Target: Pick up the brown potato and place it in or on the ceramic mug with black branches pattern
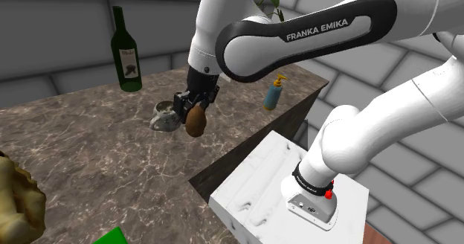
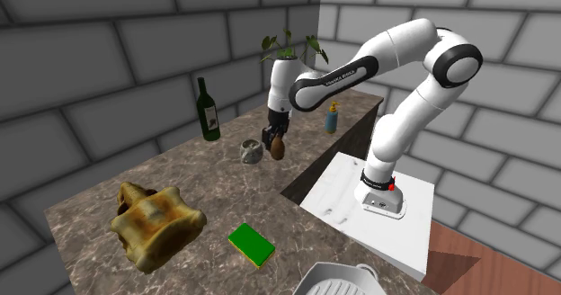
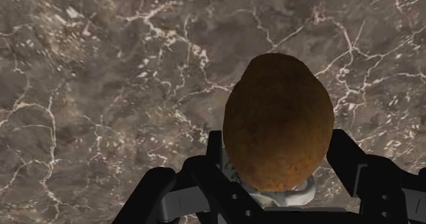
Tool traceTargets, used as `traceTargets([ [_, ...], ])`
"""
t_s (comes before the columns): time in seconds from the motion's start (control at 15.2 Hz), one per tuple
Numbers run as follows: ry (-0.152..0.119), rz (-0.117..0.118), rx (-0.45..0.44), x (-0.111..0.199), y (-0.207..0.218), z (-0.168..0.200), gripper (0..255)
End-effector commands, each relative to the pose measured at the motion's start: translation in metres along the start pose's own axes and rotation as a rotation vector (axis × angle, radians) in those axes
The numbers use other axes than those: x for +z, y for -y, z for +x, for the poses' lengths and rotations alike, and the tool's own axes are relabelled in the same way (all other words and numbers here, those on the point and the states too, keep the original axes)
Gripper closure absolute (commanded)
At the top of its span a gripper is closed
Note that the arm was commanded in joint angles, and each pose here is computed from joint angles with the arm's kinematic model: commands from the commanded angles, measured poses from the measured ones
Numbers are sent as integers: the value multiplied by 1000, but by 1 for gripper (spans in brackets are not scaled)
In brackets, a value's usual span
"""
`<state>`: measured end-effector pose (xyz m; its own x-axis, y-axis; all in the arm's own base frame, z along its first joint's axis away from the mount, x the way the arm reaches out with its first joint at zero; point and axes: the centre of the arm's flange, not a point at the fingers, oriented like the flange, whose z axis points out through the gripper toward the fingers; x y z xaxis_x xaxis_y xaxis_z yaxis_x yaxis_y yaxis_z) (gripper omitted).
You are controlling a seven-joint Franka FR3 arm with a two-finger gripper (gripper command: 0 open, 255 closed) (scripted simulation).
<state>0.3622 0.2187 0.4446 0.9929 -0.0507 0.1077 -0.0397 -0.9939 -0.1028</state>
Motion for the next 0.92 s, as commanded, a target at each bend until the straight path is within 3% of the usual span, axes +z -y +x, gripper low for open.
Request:
traceTargets([
  [0.0,0,0,0,-12,1,1,255],
  [0.53,0,0,0,-51,5,6,255],
  [0.86,0,0,0,-44,8,71,255],
])
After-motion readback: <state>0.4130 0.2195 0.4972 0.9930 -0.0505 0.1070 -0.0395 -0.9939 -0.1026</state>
